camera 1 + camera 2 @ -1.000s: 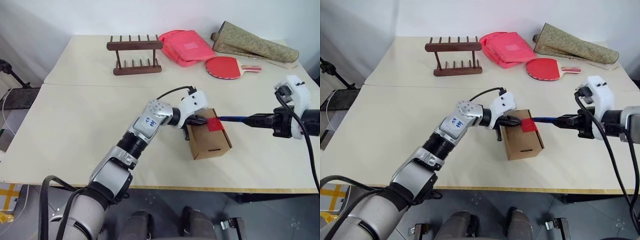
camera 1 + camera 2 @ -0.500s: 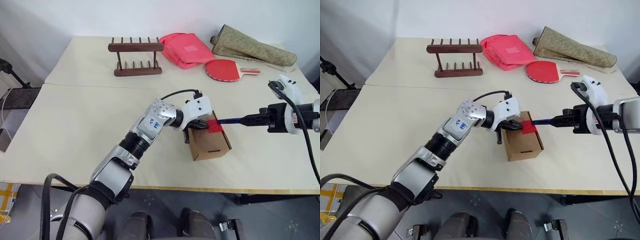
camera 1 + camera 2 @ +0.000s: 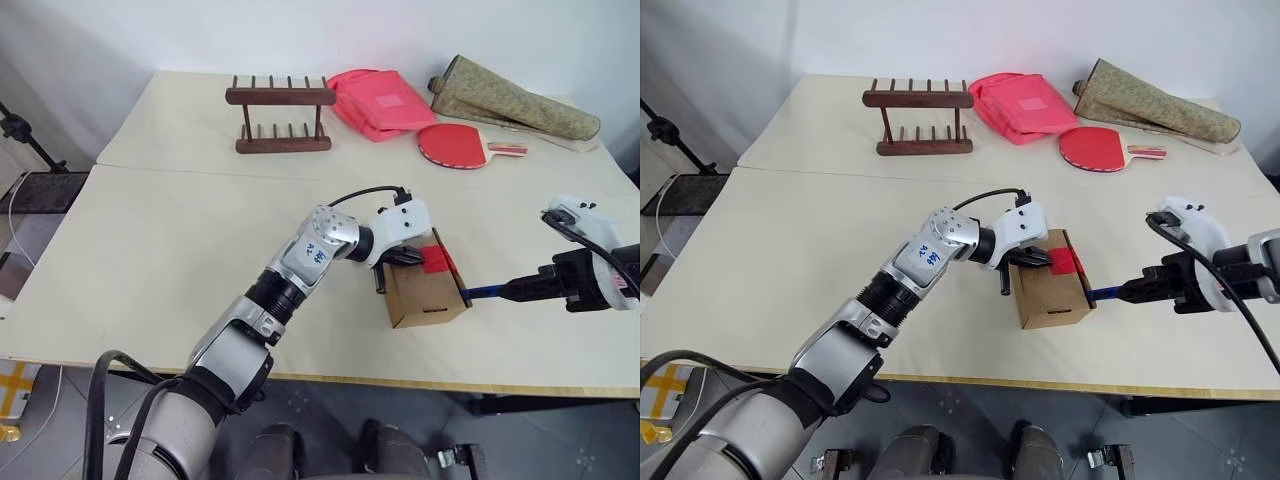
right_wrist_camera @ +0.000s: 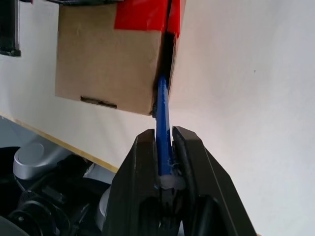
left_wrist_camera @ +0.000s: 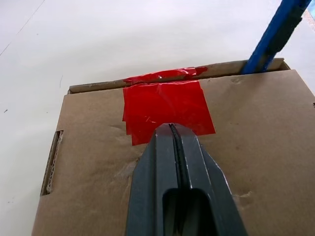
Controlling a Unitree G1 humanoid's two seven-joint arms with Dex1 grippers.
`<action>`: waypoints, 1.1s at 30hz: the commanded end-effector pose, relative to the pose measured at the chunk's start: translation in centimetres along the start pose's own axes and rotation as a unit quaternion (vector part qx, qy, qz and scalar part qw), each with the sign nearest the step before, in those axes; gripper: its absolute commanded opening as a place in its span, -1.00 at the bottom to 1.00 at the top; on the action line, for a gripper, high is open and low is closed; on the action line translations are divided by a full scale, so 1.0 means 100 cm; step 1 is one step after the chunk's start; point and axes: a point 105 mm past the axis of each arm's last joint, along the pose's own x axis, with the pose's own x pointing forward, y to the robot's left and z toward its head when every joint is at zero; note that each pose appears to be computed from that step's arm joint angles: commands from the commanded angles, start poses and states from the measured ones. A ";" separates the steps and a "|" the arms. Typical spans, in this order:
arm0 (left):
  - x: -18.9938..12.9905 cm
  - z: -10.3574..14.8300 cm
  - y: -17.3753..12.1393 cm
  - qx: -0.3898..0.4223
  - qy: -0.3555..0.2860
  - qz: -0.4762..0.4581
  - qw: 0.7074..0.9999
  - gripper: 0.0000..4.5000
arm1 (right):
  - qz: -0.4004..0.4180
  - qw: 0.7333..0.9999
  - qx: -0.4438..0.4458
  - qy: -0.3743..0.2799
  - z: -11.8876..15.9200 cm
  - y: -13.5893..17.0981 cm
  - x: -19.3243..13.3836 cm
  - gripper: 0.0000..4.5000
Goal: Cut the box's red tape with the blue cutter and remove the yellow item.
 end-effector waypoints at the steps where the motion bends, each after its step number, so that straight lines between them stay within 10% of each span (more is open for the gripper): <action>1: 0.005 -0.027 -0.014 -0.042 0.015 -0.029 0.999 -1.00 | 0.053 0.995 -0.051 -0.064 0.017 0.027 -0.025 -0.93; 10: -0.063 0.019 0.026 -0.012 -0.104 0.000 0.995 -1.00 | 0.026 0.968 -0.029 -0.246 0.025 -0.024 -0.101 -0.93; 17: -0.100 0.036 0.030 0.008 -0.160 0.000 0.987 -1.00 | -0.059 0.928 -0.046 -0.364 0.016 -0.087 -0.092 -0.93; 26: -0.142 -0.062 0.031 -0.027 -0.007 0.092 0.995 -1.00 | -0.194 0.918 -0.075 -0.338 -0.028 -0.148 -0.007 -0.93; 33: -0.159 -0.091 0.014 -0.082 0.008 0.131 0.988 -1.00 | -0.180 0.915 -0.084 -0.351 -0.033 -0.151 0.003 -0.77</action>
